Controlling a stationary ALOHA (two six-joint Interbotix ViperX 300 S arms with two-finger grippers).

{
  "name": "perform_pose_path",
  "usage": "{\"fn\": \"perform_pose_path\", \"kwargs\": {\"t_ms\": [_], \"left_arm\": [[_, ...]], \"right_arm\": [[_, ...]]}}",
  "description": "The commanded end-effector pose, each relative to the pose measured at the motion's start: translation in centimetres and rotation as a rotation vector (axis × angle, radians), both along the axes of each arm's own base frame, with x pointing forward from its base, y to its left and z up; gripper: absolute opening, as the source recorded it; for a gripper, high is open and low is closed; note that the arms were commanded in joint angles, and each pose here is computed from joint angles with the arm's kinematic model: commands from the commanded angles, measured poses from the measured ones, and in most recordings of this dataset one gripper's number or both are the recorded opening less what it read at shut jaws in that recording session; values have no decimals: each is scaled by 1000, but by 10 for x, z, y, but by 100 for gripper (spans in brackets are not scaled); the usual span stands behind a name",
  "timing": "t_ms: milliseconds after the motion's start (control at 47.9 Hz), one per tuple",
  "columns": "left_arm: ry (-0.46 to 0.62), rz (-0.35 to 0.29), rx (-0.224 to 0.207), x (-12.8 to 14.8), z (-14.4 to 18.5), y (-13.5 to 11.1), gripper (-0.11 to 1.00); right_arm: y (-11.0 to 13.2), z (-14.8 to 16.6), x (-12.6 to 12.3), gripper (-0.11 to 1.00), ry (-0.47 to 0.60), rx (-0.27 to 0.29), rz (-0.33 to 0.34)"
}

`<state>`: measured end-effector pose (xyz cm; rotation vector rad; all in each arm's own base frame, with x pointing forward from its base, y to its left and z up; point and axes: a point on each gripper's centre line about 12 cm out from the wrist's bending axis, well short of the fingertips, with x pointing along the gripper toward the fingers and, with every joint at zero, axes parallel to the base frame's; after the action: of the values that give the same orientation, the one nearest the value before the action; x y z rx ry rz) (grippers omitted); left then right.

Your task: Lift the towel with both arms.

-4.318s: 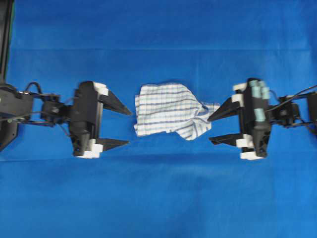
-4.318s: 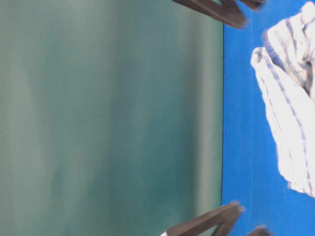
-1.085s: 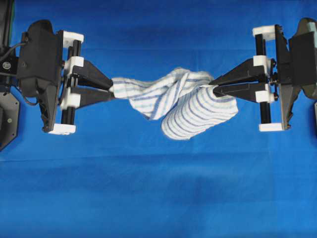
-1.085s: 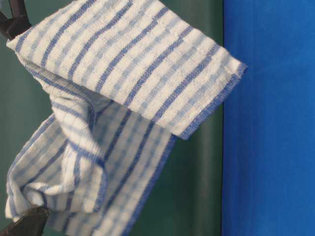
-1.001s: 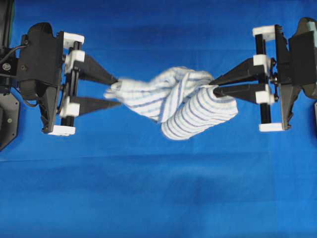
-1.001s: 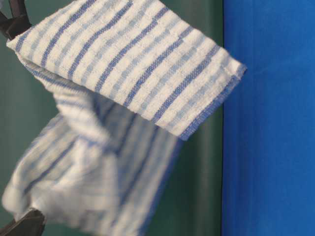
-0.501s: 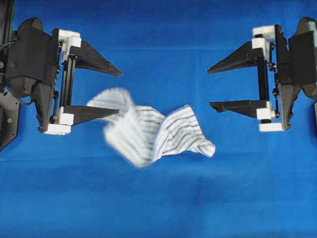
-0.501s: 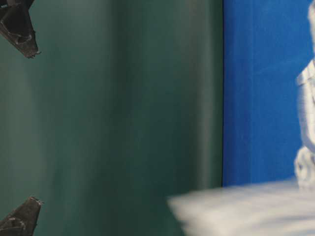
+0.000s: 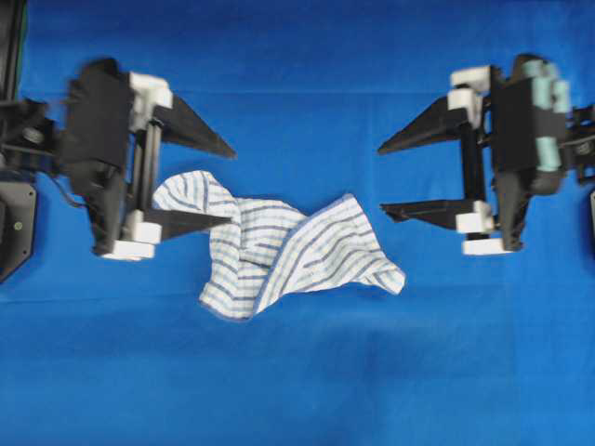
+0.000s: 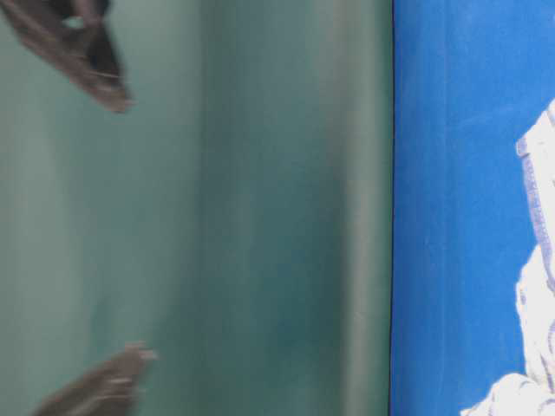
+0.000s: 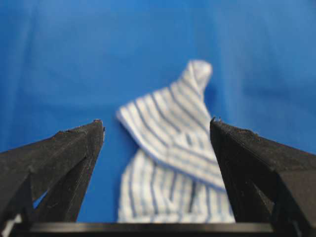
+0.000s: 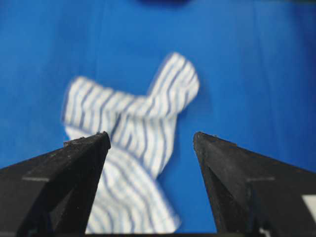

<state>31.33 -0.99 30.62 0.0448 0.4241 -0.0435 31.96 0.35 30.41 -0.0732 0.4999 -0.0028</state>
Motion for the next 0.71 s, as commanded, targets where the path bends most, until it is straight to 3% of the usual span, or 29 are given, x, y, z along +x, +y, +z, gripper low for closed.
{"fn": "perform_pose_path", "kwargs": {"t_ms": [0,334,542,688], "left_arm": [[35,-9,-20,8,-13,-6,85],[289,34,-117,30,-98,-18,85],[400,44,-133,41,-148,-27,84],[419,33,-133,50,-172,-35,84]], "right_arm": [[7,-14,5,69,30,24,12],[28,-89,25,69,183,86,31],[34,-138,39,68,277,126,10],[42,-159,46,68,299,142,18]]}}
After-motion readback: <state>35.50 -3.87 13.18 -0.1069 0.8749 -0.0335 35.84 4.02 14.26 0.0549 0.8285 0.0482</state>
